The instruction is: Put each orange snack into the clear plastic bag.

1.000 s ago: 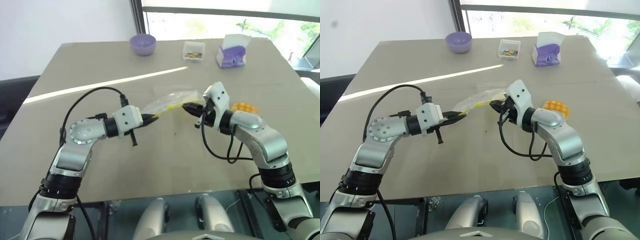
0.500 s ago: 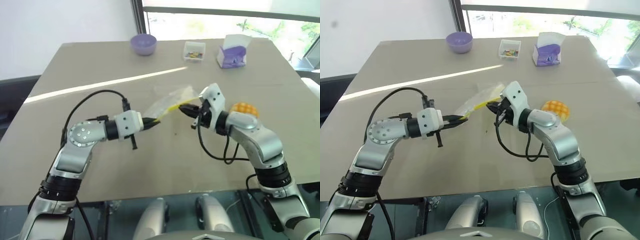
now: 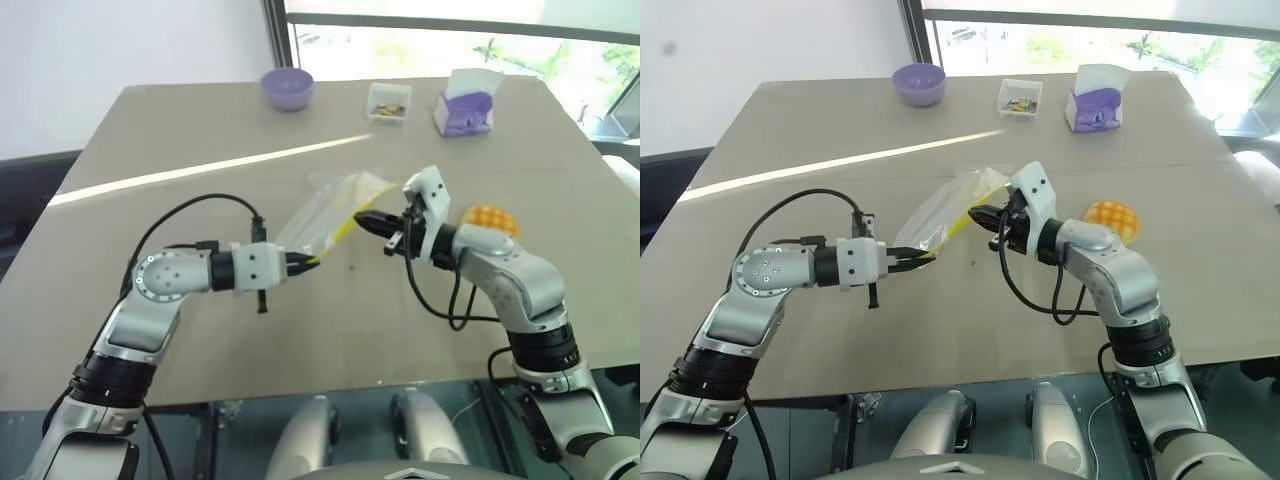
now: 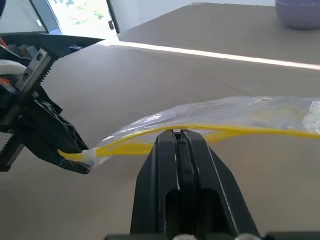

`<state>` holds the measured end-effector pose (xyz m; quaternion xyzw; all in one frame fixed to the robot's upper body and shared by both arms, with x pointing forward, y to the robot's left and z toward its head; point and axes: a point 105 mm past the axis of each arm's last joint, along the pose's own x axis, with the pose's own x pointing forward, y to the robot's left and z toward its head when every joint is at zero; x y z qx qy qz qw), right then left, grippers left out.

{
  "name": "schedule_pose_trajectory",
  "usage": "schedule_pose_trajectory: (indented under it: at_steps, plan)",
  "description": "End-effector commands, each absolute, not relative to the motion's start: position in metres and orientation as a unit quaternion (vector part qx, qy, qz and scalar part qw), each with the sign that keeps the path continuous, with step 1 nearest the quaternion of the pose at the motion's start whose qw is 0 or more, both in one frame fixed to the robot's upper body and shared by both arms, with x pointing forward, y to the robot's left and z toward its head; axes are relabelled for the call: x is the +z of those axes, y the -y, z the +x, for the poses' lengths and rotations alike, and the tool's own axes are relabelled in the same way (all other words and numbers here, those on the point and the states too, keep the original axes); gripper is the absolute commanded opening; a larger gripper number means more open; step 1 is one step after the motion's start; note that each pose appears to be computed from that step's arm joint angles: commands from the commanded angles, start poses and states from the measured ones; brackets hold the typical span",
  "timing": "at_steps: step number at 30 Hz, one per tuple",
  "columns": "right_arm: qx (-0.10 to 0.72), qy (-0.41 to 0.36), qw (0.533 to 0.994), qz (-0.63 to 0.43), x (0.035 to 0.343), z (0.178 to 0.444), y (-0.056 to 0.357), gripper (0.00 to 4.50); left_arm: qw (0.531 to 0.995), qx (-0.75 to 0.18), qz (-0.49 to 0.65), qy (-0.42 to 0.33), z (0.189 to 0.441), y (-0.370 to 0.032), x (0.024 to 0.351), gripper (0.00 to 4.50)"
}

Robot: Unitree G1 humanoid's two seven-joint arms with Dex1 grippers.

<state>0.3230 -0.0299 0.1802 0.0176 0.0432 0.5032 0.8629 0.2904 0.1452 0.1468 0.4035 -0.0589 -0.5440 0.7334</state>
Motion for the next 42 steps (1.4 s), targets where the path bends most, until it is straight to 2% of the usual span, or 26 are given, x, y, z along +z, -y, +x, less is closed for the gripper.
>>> schedule_pose_trajectory:
  at_steps: [1, 6, 12, 16, 21, 42]
  plan:
    - [0.521, -0.021, 0.852, 0.055, 0.199, 0.315, 0.029, 0.04, 0.722, -0.546, 0.42, 0.068, 0.288, -0.148, 0.15, 0.0]
    - [0.517, -0.041, 0.851, 0.08, 0.189, 0.316, 0.023, 0.04, 0.721, -0.551, 0.414, 0.075, 0.287, -0.147, 0.15, 0.0]
    - [0.502, -0.038, 0.863, 0.055, 0.181, 0.318, 0.03, 0.04, 0.753, -0.533, 0.379, 0.074, 0.294, -0.15, 0.157, 0.0]
    - [0.531, -0.009, 0.847, 0.024, 0.19, 0.301, 0.044, 0.04, 0.766, -0.52, 0.371, 0.066, 0.299, -0.153, 0.159, 0.0]
    - [0.553, -0.007, 0.832, -0.036, 0.185, 0.283, 0.052, 0.04, 0.773, -0.511, 0.37, 0.065, 0.304, -0.153, 0.164, 0.0]
    - [0.507, -0.023, 0.86, -0.041, 0.169, 0.307, 0.04, 0.04, 0.772, -0.512, 0.368, 0.081, 0.302, -0.142, 0.173, 0.0]
